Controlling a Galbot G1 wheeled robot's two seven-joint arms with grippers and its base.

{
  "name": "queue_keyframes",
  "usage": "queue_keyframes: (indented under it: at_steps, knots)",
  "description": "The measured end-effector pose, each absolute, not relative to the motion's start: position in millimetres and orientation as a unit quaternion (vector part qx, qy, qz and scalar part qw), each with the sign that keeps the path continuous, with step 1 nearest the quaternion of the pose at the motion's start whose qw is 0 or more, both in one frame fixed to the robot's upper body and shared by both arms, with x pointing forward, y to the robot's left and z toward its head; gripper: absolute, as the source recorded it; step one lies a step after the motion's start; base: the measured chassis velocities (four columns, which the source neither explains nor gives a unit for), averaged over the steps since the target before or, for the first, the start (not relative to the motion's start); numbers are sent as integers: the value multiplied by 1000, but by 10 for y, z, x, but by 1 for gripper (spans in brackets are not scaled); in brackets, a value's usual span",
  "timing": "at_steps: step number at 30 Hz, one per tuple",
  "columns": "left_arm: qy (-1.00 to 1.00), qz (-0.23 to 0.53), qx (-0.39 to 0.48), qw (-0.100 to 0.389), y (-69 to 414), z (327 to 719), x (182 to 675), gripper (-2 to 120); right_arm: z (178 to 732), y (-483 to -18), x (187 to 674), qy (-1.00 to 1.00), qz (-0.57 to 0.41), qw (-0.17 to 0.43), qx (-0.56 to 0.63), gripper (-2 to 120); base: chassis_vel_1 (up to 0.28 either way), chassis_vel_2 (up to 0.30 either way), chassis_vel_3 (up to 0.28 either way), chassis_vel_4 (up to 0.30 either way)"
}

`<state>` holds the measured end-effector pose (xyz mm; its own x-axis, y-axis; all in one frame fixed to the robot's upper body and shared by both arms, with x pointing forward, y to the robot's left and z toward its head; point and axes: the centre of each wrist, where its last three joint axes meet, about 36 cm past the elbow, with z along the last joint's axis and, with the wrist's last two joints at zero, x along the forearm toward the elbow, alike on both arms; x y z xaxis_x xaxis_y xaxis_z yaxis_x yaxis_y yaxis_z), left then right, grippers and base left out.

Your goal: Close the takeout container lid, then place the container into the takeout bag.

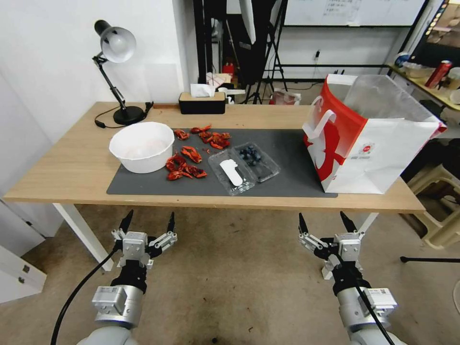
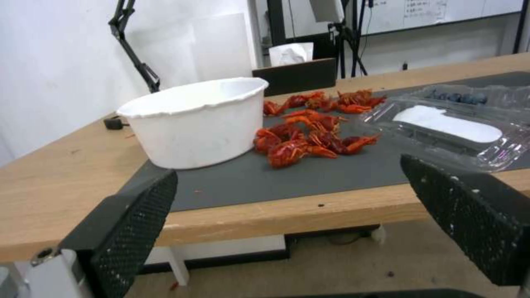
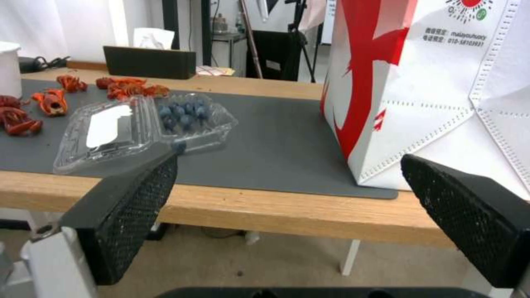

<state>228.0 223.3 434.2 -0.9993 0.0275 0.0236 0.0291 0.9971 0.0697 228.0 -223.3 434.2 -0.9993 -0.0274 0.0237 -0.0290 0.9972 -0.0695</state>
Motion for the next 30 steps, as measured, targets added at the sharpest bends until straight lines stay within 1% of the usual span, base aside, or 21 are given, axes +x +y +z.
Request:
queue_keyframes:
  at_steps: [20,22,23,24,26,27,28,30]
  knots:
    - [-999,-35,-14,11,2233,4342,2280,100,4343,-2231,2281,-999,35,13,15,100,0,0,0,0]
    - [-999,-32,-13,13,2229,4343,2280,100,4356,-2216,2287,-999,35,22,24,100,0,0,0,0]
    - [-1000,-22,-8,16,2209,4370,2278,100,4390,-2177,2301,-998,33,40,44,100,0,0,0,0]
    - [-1000,-22,-8,16,2209,4370,2278,100,4390,-2177,2301,-998,33,40,44,100,0,0,0,0]
    - [-1000,3,2,22,2159,4451,2271,100,4434,-2131,2315,-995,32,63,70,100,0,0,0,0]
    - [-999,31,13,33,2100,4544,2257,100,4473,-2091,2324,-992,32,85,93,100,0,0,0,0]
    - [-999,31,13,33,2100,4544,2257,100,4473,-2091,2324,-992,32,85,93,100,0,0,0,0]
    - [-996,71,26,52,2022,4684,2231,100,4521,-2035,2342,-985,30,113,129,100,0,0,0,0]
